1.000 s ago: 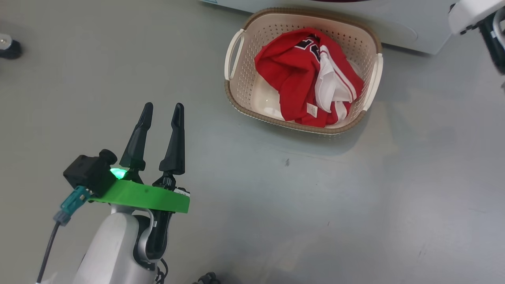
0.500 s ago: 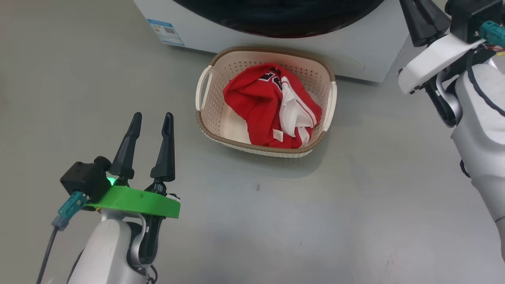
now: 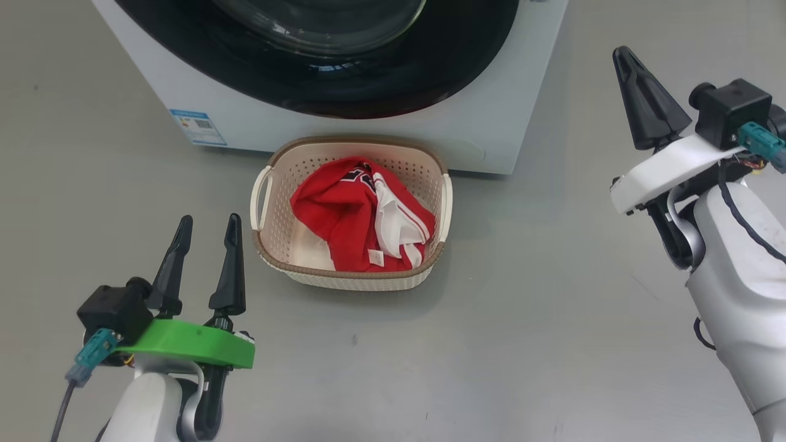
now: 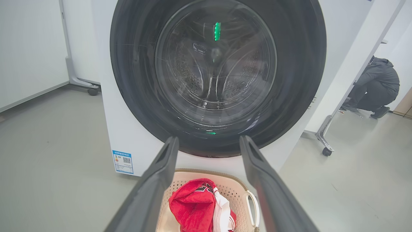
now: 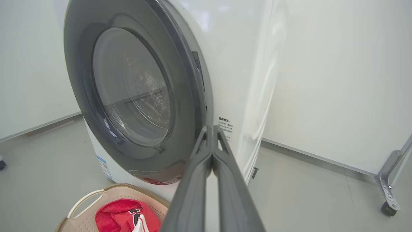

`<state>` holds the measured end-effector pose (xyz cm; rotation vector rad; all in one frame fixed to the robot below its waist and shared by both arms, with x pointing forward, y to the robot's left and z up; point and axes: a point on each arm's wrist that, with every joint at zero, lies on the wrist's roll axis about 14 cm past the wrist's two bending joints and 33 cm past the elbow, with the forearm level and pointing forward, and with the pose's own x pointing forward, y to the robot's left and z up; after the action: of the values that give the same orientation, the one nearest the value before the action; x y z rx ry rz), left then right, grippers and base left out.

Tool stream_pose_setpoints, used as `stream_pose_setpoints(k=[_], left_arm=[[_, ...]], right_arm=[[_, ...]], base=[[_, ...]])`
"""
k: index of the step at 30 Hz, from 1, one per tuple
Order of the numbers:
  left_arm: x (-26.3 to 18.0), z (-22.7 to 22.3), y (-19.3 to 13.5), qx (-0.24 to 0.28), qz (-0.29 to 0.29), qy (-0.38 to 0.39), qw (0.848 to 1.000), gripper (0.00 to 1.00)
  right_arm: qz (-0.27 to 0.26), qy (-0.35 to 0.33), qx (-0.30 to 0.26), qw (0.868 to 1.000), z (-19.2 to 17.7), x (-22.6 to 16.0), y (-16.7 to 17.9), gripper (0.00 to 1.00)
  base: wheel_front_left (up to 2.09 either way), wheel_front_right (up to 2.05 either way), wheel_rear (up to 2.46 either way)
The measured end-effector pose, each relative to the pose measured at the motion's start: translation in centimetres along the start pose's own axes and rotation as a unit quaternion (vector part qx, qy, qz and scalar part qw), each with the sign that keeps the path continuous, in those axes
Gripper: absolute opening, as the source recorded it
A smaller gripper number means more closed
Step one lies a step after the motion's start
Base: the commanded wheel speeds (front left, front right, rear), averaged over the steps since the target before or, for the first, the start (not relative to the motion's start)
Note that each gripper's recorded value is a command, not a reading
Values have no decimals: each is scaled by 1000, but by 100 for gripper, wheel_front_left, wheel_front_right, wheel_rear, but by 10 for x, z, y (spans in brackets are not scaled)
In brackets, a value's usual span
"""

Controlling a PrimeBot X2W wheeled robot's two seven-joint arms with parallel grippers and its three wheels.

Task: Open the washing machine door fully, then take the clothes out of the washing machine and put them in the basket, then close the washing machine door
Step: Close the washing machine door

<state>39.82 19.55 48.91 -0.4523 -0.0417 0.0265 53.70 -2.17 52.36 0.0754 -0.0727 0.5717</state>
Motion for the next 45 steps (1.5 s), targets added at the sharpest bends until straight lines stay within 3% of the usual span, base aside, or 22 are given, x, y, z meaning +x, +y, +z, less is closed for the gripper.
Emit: stream_pose_setpoints(k=[19,20,21,34,45], left_arm=[[-15,3,-21,-2,-32,-4,999,100],[-16,3,-21,-2,-31,-4,999,100],[-18,3,-21,-2,-31,-4,1000,100],[-33,5,-23,-4,-34,-8,999,100],[-37,2,-32,1,-48,-3,999,100]], right_arm=[[-166,-41,24,985,32,-110,-58,0],[-171,-42,29,984,32,-114,-57,62],[-175,-43,33,983,31,-119,-56,100],[-228,-25,50,972,14,-184,-50,100],[-250,-18,64,966,5,-211,-44,100]], base=[[0,0,0],[0,0,0],[0,0,0],[0,0,0],[0,0,0]])
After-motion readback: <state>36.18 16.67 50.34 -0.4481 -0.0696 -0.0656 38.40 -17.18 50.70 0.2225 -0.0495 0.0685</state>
